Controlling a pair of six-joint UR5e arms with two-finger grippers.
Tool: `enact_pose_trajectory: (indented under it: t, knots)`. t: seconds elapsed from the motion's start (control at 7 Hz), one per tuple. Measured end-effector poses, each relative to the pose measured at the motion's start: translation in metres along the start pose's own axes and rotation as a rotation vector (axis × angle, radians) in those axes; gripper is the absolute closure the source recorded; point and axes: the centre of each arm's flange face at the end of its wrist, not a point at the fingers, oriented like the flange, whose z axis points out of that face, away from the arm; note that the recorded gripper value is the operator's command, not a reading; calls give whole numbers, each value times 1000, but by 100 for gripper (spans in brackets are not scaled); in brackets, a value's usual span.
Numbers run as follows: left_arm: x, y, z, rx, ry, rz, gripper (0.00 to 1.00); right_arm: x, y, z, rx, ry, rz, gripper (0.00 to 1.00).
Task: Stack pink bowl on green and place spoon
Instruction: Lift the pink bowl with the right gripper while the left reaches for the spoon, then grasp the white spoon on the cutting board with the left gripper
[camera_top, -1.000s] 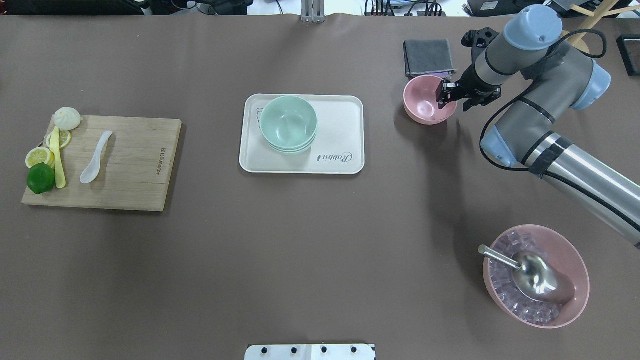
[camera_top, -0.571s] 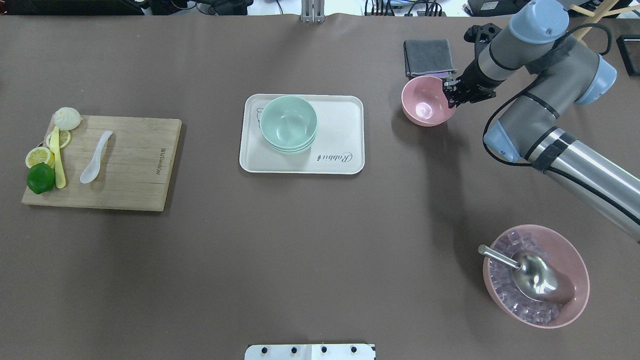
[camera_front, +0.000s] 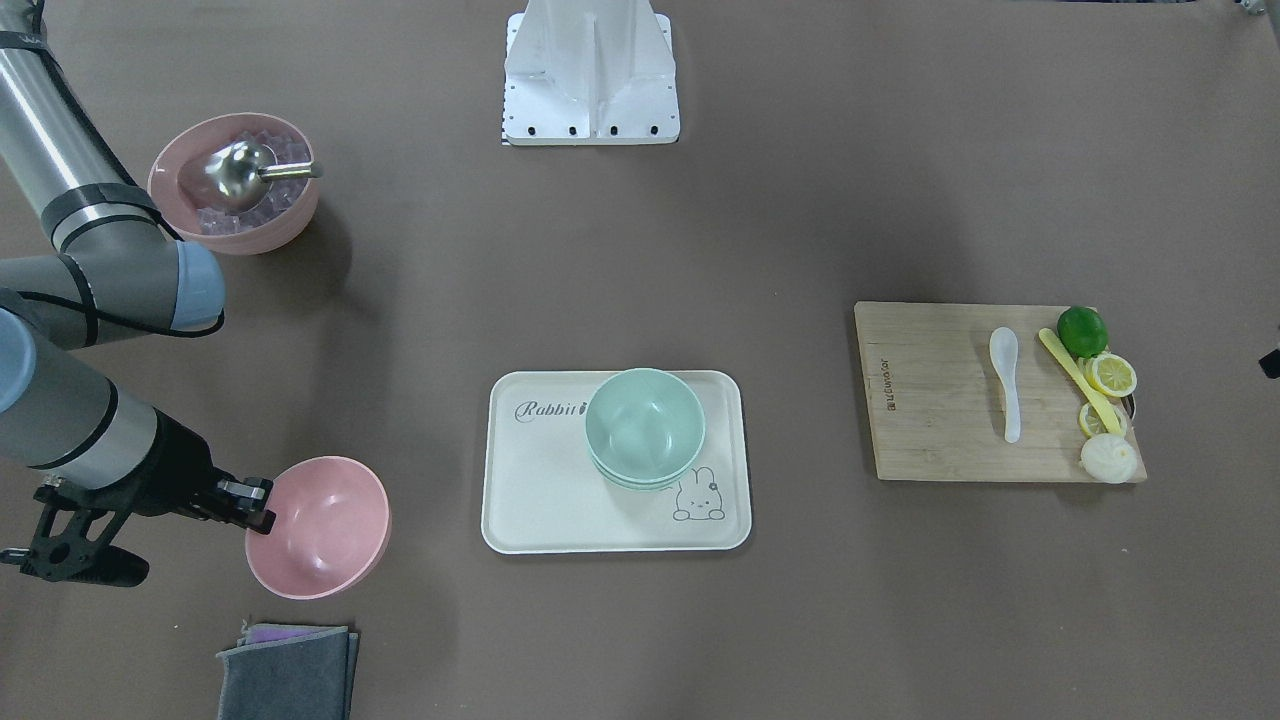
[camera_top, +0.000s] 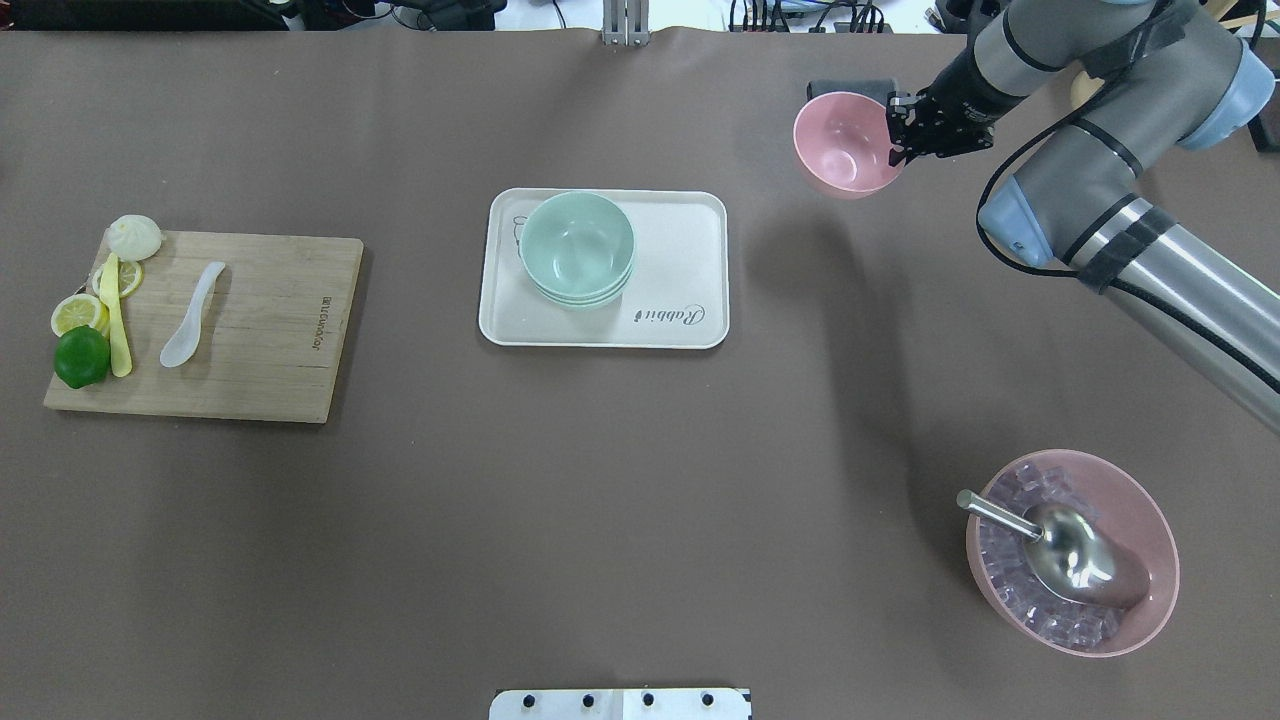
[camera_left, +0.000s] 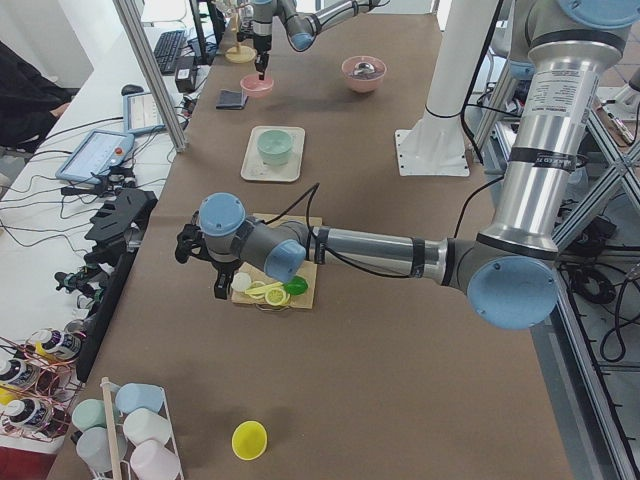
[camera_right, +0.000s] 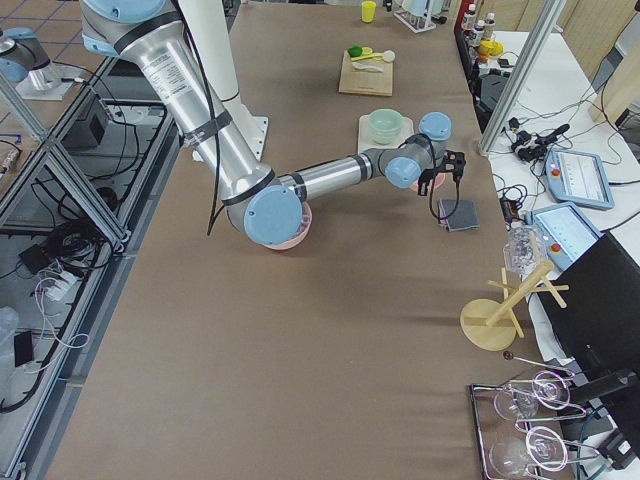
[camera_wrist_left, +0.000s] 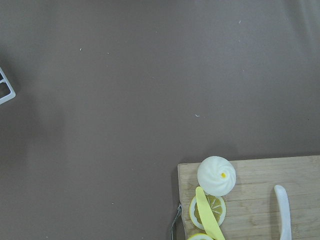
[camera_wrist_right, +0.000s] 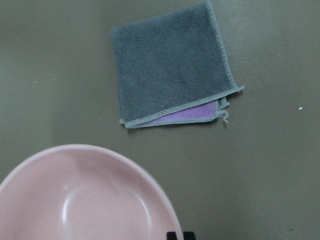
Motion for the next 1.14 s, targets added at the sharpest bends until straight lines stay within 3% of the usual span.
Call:
enact_pose_trajectory:
  t: [0.57, 1.14]
  knots:
    - [133, 3, 95, -39, -77, -56, 3, -57, -5, -23, 27, -53, 53, 100]
    - [187, 41, 154, -50, -93, -41, 22, -78, -6, -31, 35, -76, 66, 100]
